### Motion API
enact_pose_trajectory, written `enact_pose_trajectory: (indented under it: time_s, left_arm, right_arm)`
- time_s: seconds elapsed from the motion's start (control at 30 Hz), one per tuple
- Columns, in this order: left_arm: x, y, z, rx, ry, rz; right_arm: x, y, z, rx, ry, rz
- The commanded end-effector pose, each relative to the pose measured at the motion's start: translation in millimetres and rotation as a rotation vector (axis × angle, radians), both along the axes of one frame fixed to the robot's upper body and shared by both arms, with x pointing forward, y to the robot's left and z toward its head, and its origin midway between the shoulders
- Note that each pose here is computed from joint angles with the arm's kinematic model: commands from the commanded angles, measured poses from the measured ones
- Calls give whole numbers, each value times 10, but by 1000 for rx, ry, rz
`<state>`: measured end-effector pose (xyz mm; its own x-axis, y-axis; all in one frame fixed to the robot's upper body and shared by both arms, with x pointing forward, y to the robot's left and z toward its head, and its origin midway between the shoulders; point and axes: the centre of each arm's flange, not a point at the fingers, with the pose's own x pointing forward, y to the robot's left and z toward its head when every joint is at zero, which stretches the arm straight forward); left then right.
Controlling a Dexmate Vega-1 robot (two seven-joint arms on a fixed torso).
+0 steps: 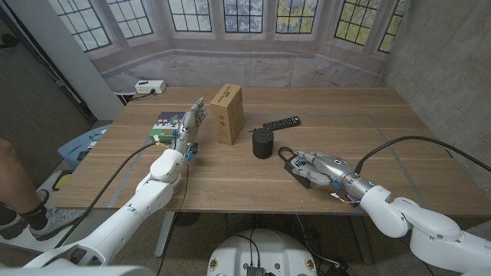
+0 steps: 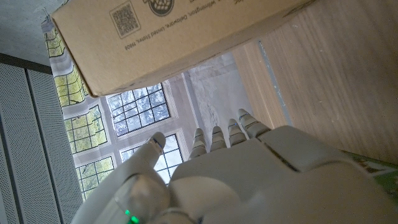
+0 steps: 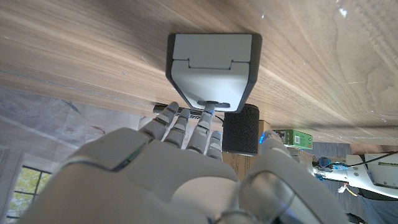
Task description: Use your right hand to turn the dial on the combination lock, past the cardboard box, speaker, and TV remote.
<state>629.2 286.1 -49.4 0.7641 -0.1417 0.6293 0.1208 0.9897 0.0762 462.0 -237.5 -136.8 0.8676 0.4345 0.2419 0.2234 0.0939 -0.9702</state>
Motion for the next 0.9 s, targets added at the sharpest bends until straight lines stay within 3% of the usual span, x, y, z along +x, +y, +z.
enact_pose_trajectory:
  time_s: [0.03,0.9]
  left_arm:
    - [8,5,4,-2,-4,-2]
    - [43,-6,9,-4,0,-4]
  right_arm:
    - [-28,-14,-46,-2,15,-4]
    - [-81,-58,-16,-11,29,-7]
